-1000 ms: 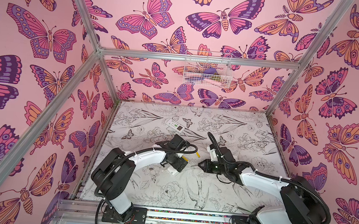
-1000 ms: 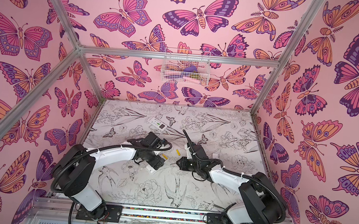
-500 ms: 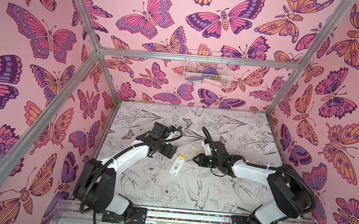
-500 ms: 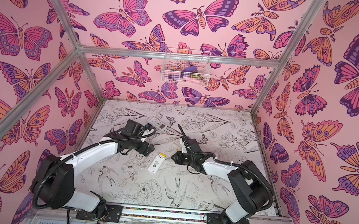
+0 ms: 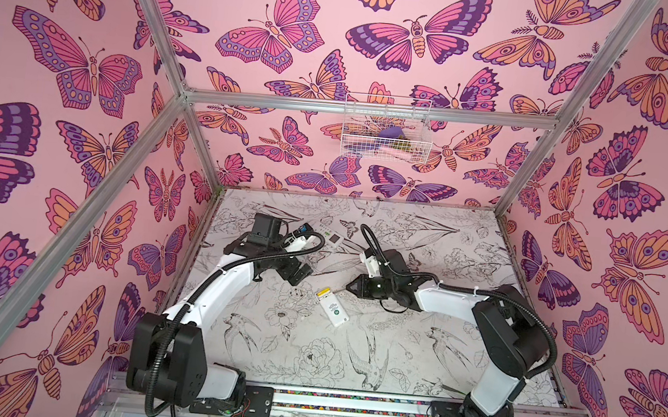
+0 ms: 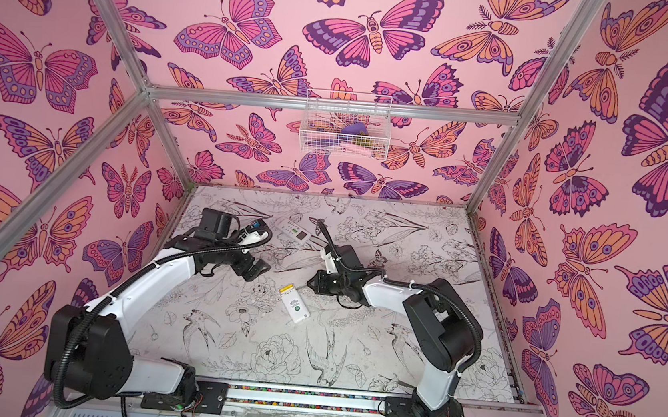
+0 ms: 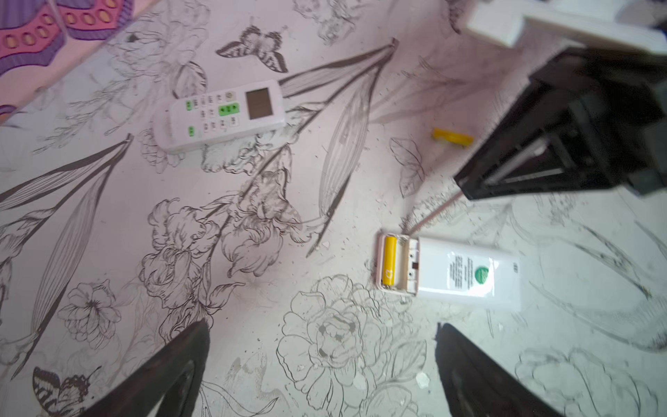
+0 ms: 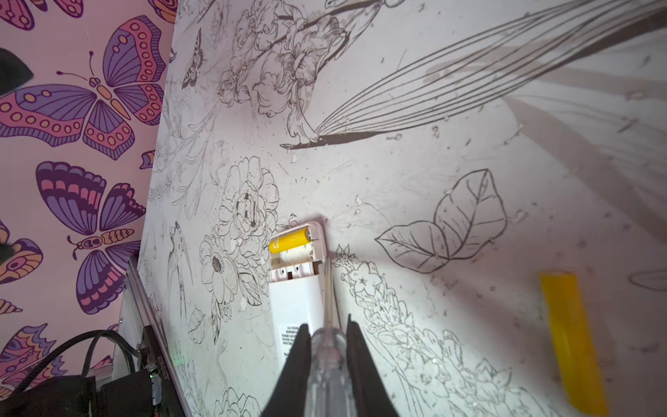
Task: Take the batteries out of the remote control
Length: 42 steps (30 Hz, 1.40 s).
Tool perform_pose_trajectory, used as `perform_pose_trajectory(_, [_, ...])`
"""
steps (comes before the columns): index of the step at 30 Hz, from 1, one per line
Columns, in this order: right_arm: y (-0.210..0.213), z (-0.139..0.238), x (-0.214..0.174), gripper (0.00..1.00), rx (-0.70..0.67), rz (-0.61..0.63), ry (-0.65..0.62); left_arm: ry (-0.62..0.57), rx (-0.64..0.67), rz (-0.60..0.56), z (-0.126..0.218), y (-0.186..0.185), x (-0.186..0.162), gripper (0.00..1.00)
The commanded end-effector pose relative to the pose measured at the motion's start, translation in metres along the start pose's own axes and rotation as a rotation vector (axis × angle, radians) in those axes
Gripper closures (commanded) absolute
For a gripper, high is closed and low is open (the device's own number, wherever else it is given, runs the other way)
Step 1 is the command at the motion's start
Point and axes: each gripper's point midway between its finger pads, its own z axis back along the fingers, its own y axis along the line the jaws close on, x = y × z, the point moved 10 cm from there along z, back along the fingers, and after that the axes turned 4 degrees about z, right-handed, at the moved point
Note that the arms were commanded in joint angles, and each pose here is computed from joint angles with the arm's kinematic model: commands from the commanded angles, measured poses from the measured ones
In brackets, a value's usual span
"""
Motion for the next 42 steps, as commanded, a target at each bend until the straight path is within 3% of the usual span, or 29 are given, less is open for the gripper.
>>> perform_pose_trajectory(1, [0.005, -0.009, -0.007, 1.0, 0.02, 0.011, 0.076, 0.0, -0.238, -0.185, 0.0, -0.021, -0.015, 0.01])
perform_pose_trajectory(11, [0.016, -0.019, -0.016, 1.0, 0.052, 0.037, 0.129, 0.044, -0.367, -0.474, -0.026, -0.03, -0.051, 0.02])
perform_pose_trajectory(17, [0.022, -0.008, -0.01, 1.0, 0.036, 0.06, 0.097, 0.043, -0.409, -0.444, -0.04, -0.034, -0.06, 0.06])
perform_pose_trajectory(25, [0.027, 0.025, -0.004, 1.0, 0.022, 0.052, -0.019, 0.119, -0.318, -0.43, -0.063, -0.043, -0.073, 0.07])
perform_pose_trajectory(38, [0.015, 0.07, -0.029, 1.0, -0.039, 0.014, -0.107, 0.219, -0.282, -0.432, -0.097, -0.057, -0.077, 0.08])
perform_pose_trajectory(42, [0.012, 0.081, -0.033, 1.0, -0.055, 0.009, -0.116, 0.242, -0.294, -0.442, -0.101, -0.062, -0.081, 0.14])
